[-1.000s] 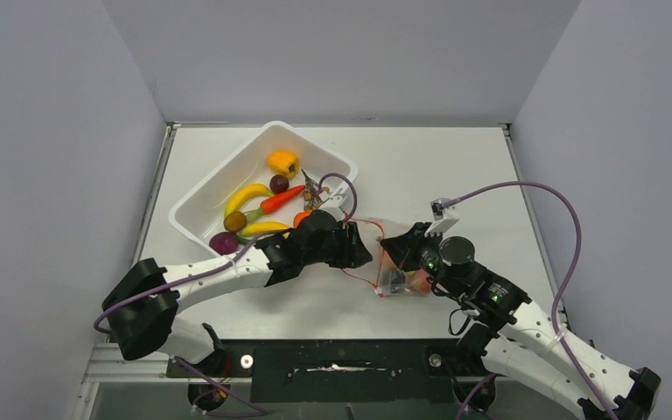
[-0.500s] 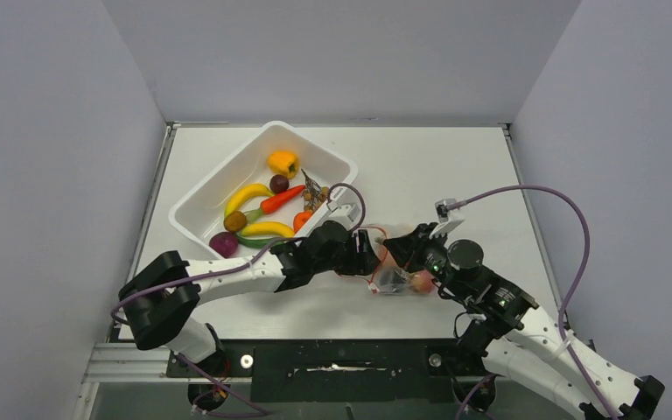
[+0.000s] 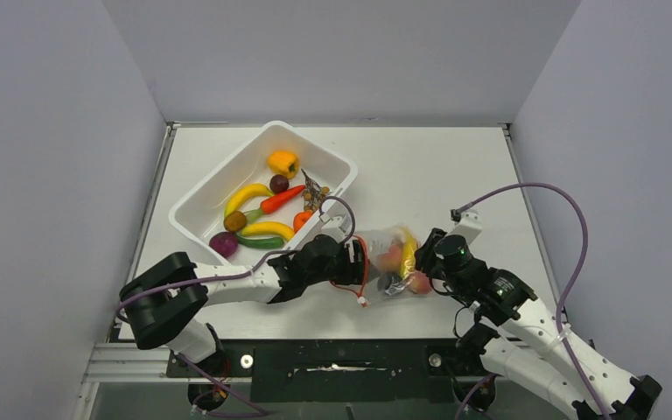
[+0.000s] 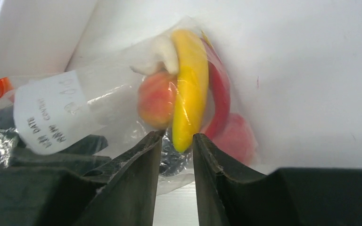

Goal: Open the zip-top bag and remove the fake food
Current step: Pick up the fake fruit from the zipper food storage bag.

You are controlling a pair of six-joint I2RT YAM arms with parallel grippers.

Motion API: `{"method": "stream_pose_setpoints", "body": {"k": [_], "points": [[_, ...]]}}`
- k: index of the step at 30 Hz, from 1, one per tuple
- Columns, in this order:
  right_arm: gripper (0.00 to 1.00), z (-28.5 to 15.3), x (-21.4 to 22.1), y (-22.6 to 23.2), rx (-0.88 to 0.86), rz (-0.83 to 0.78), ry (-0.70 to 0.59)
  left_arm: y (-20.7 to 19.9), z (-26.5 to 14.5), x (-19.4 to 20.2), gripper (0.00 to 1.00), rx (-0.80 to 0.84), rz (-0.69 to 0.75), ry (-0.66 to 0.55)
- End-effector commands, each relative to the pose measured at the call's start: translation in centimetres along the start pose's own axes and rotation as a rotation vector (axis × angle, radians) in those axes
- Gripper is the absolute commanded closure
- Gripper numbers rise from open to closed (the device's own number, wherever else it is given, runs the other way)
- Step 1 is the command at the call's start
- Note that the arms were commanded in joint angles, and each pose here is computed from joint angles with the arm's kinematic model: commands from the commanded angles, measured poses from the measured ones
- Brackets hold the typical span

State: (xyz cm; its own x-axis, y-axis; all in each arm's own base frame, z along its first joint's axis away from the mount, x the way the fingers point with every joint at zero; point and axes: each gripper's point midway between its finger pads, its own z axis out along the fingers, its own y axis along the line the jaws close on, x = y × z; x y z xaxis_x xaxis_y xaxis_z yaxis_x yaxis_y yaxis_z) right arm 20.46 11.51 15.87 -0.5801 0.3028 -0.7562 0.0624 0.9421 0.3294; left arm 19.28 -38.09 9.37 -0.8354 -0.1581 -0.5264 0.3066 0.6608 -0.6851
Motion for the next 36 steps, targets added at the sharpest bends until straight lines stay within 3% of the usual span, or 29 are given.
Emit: {"method": "stream_pose_setpoints", "body": {"k": [1,5,17,29,36], "points": [[0.69,0.2,1.8,0.3,-0.041,0.074,0.072,-3.9,-1.8,-1.3,0.36,0.221,-0.04,-0.118],[0.73,1.0,3.6,1.6,-0.11,0.142,0.123,-3.8,-1.4,-1.1,0.28,0.191,-0.011,-0.09],[0.82,3.0,6.8,0.1,0.0,0.11,0.233,-4.1,0.1,1.1,0.25,0.206,-0.002,0.031],[0.83,3.8,9.2,-0.2,-0.006,0.163,0.288,-0.9,1.9,2.0,0.32,0.028,-0.102,0.059],[0.83,4.0,9.3,1.1,-0.069,0.188,0.304,-1.0,2.4,1.9,0.37,0.025,-0.106,0.061]]}}
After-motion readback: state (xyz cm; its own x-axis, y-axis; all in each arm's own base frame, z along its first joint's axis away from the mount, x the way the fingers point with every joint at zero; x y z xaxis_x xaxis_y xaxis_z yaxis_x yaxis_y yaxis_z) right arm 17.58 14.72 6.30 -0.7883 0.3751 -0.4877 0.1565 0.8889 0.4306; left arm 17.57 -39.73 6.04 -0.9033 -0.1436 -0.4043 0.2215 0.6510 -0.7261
